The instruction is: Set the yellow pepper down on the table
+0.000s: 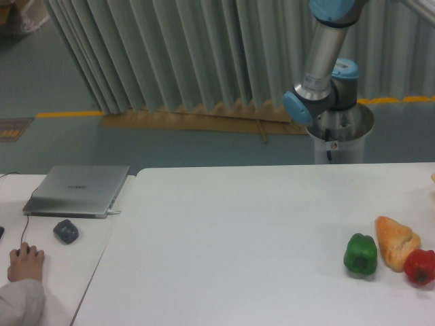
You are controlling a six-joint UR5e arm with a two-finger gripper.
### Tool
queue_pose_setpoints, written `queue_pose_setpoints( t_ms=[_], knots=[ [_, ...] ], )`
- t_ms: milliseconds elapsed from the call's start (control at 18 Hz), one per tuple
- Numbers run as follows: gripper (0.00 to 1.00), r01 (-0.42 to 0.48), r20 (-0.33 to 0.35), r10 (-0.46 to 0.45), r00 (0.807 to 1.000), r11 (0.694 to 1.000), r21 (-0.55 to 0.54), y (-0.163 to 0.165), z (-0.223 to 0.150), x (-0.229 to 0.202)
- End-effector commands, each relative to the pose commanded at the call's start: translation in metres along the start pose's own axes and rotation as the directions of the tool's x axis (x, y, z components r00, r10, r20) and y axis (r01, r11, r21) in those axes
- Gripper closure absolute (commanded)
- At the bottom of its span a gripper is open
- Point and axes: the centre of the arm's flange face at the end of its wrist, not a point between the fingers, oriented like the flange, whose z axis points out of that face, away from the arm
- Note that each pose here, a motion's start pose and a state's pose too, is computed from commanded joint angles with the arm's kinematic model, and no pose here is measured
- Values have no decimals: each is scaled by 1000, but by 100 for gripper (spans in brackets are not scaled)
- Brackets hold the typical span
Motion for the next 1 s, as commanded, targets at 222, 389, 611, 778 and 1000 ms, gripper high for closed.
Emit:
queue_pose_setpoints(
  t_ms=[222,389,611,778,1000],
  knots=[
    [0,3,3,-3,1000,1000,-1,1,-6,1],
    [0,1,-10,-1,1000,1000,4,-1,-7,3],
    [0,-1,-14,1,1000,1000,7,-4,-3,6],
    [0,9,-45,-8,999,1000,19,-1,16,9],
    [0,14,-66,-12,998,1000,18,3,27,9]
  ],
)
